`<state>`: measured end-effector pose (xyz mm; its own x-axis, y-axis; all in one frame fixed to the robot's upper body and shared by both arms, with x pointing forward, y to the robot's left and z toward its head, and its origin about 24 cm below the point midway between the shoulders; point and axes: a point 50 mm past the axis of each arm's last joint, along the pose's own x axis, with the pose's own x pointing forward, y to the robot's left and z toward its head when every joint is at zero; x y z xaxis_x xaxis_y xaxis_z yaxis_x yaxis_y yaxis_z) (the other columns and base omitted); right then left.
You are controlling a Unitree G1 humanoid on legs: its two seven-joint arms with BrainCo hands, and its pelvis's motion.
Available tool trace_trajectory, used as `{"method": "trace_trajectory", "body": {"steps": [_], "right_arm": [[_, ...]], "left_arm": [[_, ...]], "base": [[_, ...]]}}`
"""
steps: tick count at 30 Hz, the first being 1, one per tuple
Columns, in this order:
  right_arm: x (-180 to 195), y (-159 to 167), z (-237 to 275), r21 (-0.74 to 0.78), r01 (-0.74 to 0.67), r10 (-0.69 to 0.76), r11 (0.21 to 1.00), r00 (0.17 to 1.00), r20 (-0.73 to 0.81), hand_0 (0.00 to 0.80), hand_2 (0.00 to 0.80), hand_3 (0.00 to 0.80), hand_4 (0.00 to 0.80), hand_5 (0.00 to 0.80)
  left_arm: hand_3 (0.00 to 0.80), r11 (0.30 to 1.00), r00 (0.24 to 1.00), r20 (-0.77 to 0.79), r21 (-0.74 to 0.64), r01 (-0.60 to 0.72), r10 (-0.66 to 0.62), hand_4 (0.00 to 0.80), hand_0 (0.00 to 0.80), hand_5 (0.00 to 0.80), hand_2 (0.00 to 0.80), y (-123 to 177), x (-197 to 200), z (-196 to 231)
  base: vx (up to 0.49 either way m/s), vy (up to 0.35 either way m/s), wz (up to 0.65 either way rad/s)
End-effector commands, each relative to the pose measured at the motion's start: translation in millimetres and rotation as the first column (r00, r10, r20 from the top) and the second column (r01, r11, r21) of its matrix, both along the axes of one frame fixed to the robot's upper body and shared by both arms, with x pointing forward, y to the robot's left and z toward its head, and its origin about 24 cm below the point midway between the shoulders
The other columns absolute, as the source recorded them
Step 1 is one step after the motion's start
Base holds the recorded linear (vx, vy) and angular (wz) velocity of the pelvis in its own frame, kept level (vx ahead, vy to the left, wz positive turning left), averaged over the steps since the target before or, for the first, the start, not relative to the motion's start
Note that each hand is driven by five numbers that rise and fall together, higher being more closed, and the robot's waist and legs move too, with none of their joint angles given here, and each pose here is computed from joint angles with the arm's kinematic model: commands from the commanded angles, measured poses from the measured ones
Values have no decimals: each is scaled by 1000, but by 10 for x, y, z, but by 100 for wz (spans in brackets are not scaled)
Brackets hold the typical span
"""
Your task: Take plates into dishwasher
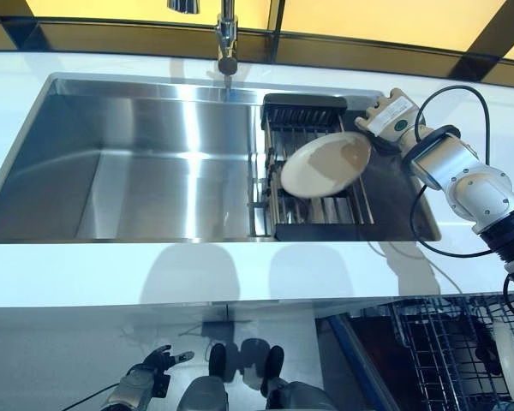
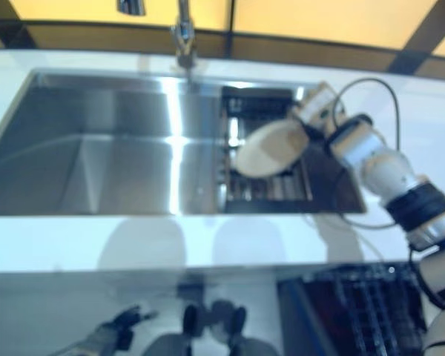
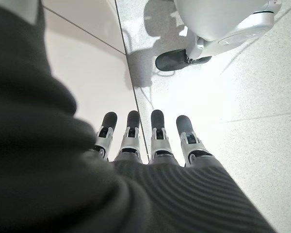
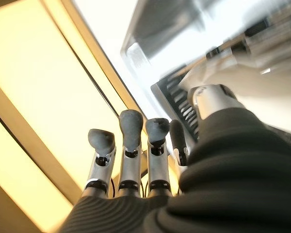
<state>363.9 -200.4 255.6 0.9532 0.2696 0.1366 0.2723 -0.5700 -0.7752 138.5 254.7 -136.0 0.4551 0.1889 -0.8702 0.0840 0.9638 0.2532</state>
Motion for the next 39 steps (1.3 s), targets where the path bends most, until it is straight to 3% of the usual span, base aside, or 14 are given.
{"method": "trace_trajectory", "body": {"steps": [1, 2, 7, 15, 16, 17, 18, 19, 30, 39], "right_arm": [[-10, -295, 403, 277, 88, -111, 957, 991, 69, 800, 800, 800, 800, 800], [4, -362, 390, 420, 104, -122, 901, 992, 15, 800, 800, 800, 800, 800], [31, -434, 328, 681, 124, -32, 722, 989, -147, 800, 800, 800, 800, 800], [49, -389, 287, 607, 99, -14, 789, 990, -144, 800, 800, 800, 800, 800], [49, -364, 285, 598, 93, -6, 796, 989, -146, 747, 747, 747, 747, 747], [51, -318, 270, 600, 87, 11, 795, 988, -157, 442, 442, 442, 442, 442], [51, -272, 261, 589, 71, 26, 805, 988, -155, 56, 56, 56, 56, 56], [50, -226, 255, 574, 53, 41, 817, 988, -151, 0, 0, 0, 0, 0], [-29, 374, 238, 302, -193, 231, 933, 968, -94, 0, 0, 0, 0, 0], [-120, 592, 133, 171, -278, 302, 945, 943, -138, 0, 0, 0, 0, 0]], "left_arm": [[0, 999, 999, -30, 24, 40, -39, 0, 0, 0, 0, -9, -18, -41], [0, 999, 999, -37, 26, 38, -37, 0, 0, 0, 0, -6, -36, -50], [0, 998, 997, -69, 35, 43, -41, 0, 0, 0, 0, 32, -121, -79], [0, 998, 993, -103, 46, 53, -48, 0, 0, 0, 0, 59, -221, -109], [0, 998, 993, -106, 47, 53, -48, 0, 0, 0, 0, 63, -224, -109], [0, 998, 993, -106, 48, 52, -47, 0, 0, 0, 0, 62, -219, -108], [0, 998, 993, -106, 49, 49, -44, 0, 0, 0, 0, 67, -216, -107], [0, 998, 994, -104, 49, 48, -43, 0, 0, 0, 0, 72, -210, -103], [0, 998, 998, -50, 47, 35, -33, 0, 0, 0, 0, 50, -37, -56], [0, 998, 999, -27, 57, 20, -18, 0, 0, 0, 0, 92, 49, -14]], "base": [[40, -18, -8], [45, -17, -9], [53, -16, -12], [53, -21, -5], [20, -14, -4], [10, -17, -4], [3, -19, -3], [0, 0, 0], [-23, -4, 2], [-3, -2, 1]]}}
